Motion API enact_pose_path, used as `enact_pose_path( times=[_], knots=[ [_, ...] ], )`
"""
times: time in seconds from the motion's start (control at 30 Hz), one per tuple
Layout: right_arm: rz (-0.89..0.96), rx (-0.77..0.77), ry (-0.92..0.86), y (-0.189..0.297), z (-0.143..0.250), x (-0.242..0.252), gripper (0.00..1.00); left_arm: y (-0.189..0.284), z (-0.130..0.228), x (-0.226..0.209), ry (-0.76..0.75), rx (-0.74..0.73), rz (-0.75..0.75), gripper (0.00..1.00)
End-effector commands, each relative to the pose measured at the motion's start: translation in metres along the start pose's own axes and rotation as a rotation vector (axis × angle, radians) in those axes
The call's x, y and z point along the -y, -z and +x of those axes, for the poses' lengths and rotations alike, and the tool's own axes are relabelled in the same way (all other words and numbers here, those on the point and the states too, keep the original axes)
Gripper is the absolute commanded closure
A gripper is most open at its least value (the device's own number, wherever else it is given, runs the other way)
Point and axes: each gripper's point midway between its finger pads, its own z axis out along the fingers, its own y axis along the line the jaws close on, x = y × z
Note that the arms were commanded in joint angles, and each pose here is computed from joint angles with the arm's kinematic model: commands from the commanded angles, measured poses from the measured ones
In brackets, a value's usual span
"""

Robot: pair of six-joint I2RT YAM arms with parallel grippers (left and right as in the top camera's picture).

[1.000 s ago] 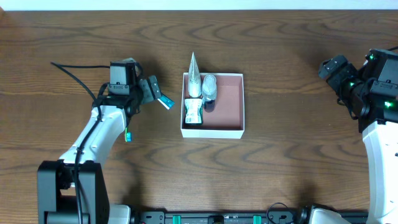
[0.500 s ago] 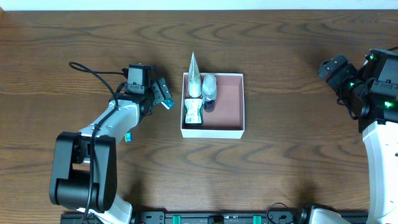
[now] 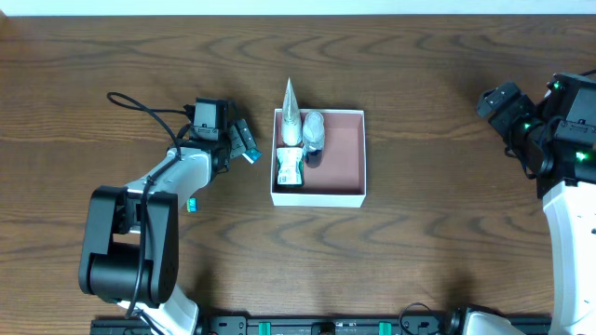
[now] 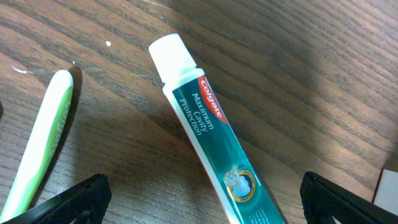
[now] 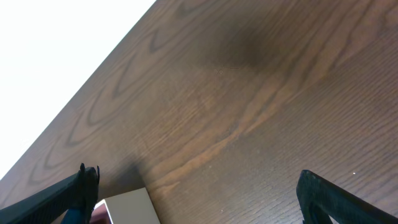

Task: Pack container
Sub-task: 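Reach the left gripper to the Colgate toothpaste tube and grasp it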

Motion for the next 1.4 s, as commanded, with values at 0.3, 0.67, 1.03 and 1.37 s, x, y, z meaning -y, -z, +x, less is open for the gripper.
enact_pose_path(
  times=[0.3,0.67,1.03,1.37],
  knots=[
    [0.002,0.015,0.004,0.003,-0.004,0.000,0.01,0.000,0.001,-0.006,-0.049,-0.024,-0.041,0.13],
    [0.002,0.015,0.004,0.003,-0.004,0.000,0.01,0.002,0.018,-0.016,-0.134,-0.096,-0.077,0.20],
    [0.001,0.015,0.004,0.003,-0.004,0.000,0.01,0.001,0.005,-0.008,-0.281,-0.044,-0.046,0.51],
    [0.001,0.014,0.005,0.003,-0.004,0.000,0.01,-0.016,0.017,-0.014,-0.383,-0.087,-0.059,0.50]
  ],
)
